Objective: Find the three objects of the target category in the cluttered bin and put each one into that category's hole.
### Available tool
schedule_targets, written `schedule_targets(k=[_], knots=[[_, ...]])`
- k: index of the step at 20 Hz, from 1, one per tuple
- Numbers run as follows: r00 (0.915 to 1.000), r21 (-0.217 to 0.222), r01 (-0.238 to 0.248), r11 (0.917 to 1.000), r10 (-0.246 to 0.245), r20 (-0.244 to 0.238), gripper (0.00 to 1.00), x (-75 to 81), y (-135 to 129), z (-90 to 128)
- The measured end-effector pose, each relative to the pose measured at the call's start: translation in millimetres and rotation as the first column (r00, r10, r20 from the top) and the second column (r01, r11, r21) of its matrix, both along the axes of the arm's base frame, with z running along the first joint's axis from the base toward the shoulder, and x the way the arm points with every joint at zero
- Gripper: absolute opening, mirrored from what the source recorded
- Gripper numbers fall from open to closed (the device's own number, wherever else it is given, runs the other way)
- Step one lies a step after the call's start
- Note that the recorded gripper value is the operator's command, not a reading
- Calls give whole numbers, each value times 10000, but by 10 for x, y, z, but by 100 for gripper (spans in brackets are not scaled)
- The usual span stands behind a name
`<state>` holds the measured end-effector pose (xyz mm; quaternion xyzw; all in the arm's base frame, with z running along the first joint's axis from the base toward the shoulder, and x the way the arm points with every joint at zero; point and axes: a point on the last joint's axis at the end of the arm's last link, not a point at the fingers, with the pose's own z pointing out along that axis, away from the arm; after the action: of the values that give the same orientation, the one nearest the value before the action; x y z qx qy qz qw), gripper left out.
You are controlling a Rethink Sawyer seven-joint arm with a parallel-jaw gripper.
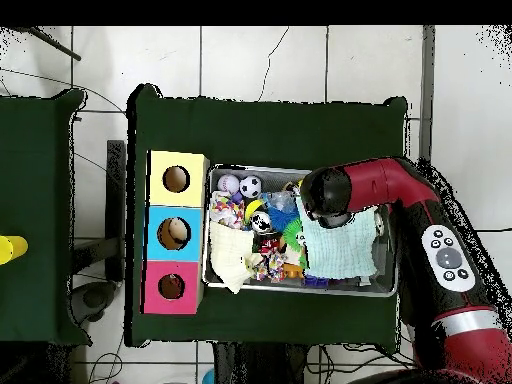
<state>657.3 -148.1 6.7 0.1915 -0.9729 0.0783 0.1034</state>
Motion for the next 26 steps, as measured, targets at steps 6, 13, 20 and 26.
schedule_targets(k=[6, 13, 20, 26], knots=[[10000, -366, -32, 9993, 35, 90, 100, 101, -75, -86], [9986, -435, 268, 9987, -287, -453, 100, 131, -204, -362], [9935, -498, 289, 9983, -342, -1084, 100, 132, -301, -468], [9875, -478, 26, 9989, -101, -1571, 0, 129, -268, -503]])
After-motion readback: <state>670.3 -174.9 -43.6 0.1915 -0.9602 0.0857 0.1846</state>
